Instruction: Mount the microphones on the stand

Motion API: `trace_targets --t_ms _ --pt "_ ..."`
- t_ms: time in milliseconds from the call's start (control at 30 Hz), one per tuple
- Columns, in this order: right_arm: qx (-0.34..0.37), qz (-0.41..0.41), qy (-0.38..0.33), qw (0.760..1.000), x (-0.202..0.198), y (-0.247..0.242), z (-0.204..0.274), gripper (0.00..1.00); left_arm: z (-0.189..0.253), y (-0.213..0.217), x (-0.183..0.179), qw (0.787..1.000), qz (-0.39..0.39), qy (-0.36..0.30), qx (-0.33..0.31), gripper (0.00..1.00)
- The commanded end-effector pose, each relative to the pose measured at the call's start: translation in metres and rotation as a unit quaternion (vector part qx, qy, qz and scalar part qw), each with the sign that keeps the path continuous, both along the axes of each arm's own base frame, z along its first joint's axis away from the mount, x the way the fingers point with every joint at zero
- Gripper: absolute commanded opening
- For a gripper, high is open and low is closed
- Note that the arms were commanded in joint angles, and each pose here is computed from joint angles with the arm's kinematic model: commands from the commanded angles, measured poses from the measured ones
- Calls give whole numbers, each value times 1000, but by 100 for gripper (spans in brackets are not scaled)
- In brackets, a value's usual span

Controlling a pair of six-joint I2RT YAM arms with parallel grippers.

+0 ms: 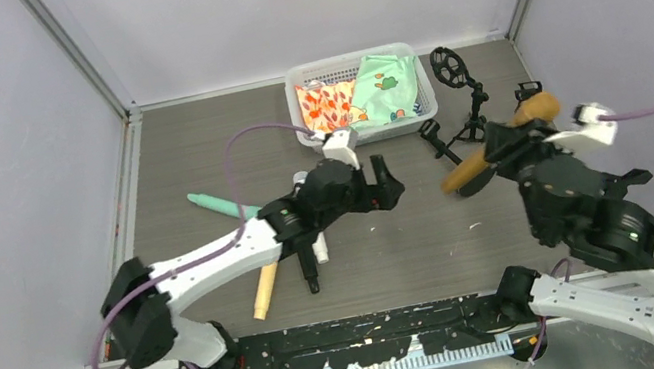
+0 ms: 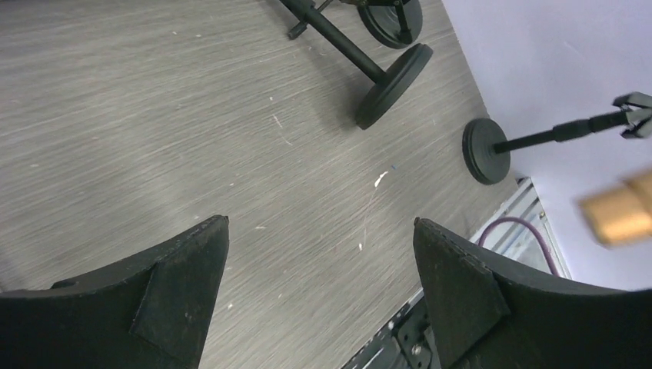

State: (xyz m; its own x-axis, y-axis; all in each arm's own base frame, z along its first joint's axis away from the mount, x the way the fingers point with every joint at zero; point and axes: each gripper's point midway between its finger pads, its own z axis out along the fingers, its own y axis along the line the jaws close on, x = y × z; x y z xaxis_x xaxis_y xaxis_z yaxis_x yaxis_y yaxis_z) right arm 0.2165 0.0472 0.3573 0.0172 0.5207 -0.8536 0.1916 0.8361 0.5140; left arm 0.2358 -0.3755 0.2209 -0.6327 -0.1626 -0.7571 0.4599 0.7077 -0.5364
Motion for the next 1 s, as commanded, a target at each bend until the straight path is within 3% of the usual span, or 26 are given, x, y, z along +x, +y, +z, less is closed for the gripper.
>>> trace_targets --t_ms 0,367,967 --pt "3 -29 -39 999 -25 -45 38 1 29 -50 24 996 44 -8 -72 91" --pt "26 -20 -71 997 -48 -73 67 1 -19 -140 63 985 99 83 -117 91" --pt "46 -6 -82 996 -59 -82 71 1 -103 -199 118 976 161 119 -83 82"
